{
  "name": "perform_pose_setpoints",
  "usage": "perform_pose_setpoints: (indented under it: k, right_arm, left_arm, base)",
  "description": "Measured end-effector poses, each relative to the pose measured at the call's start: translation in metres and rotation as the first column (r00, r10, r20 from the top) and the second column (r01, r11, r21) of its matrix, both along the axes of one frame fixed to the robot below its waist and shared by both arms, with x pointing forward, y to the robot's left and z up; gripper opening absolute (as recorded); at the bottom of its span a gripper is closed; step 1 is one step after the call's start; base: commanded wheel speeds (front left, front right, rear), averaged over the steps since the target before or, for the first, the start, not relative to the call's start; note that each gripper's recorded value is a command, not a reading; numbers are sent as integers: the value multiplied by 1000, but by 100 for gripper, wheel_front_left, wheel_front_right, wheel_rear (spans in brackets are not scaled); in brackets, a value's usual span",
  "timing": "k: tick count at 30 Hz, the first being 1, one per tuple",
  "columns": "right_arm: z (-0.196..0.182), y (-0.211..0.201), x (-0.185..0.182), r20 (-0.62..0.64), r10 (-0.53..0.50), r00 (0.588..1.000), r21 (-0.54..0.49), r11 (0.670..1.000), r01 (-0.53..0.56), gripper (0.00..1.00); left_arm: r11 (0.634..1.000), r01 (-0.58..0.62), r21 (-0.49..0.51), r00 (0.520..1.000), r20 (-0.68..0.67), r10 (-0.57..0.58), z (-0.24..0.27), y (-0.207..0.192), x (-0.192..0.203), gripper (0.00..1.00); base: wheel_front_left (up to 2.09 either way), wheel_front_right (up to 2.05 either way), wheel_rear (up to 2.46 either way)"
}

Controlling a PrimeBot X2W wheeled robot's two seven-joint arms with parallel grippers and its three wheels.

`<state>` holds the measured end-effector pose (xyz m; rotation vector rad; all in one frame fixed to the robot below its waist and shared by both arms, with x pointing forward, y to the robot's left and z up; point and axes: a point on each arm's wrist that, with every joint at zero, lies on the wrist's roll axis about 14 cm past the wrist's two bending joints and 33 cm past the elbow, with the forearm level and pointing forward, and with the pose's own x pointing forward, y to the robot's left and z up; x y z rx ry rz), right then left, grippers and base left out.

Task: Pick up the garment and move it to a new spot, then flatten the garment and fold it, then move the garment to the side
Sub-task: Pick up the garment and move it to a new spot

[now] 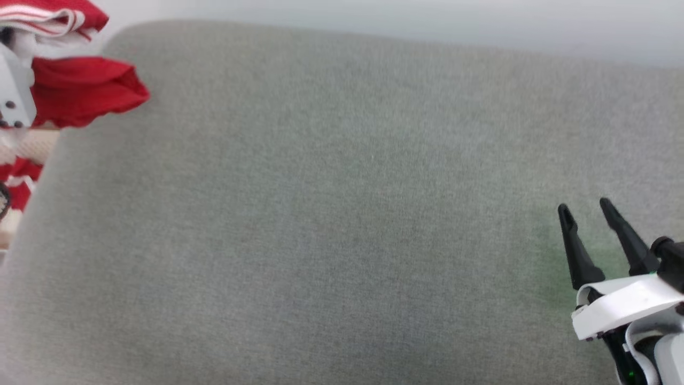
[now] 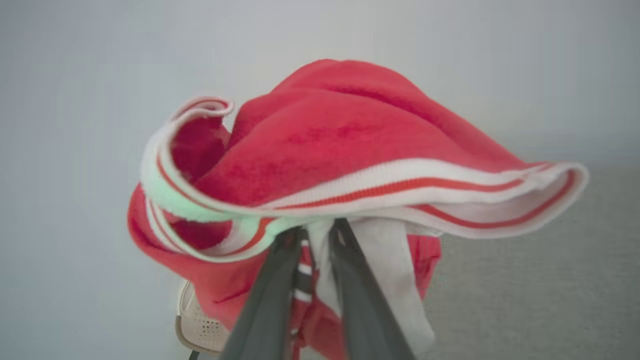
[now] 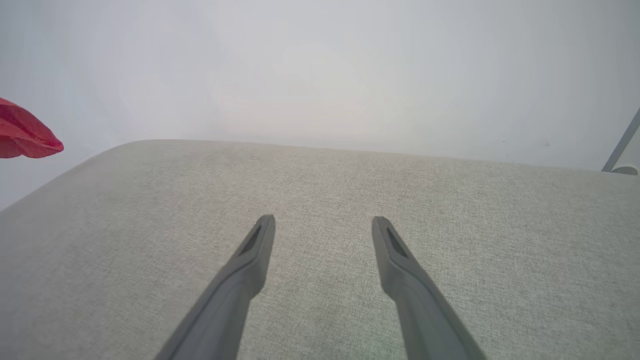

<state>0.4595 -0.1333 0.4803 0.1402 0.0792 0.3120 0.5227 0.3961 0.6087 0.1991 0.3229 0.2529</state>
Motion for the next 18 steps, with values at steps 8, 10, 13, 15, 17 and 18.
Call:
perform_pose_setpoints:
  k: [8,10,13,15,17,18]
  right_arm:
    - [29,4,-17,67,-9,998,24,1000,7,100]
    - [38,5,-20,89,-10,996,30,1000,7,100]
    - [47,2,-25,114,-22,993,35,999,19,100]
    - [52,-3,-28,127,-39,991,38,999,34,100]
    - [53,-11,-31,132,-60,989,38,998,56,100]
    - [53,-15,-33,132,-72,989,35,997,68,100]
  left_arm:
    - [997,67,49,991,114,-72,71,-16,-30,0]
    - [994,89,57,986,135,-96,86,-23,-38,0]
    - [990,124,60,980,149,-132,98,-35,-49,0]
    - [987,152,58,975,156,-159,103,-45,-53,0]
    - [982,182,46,970,156,-187,104,-58,-53,0]
    - [978,202,45,966,153,-206,103,-67,-53,0]
  base:
    - [0,0,0]
    - [0,0,0]
    - [0,0,0]
    - [0,0,0]
    - [0,0,0]
    - [0,0,0]
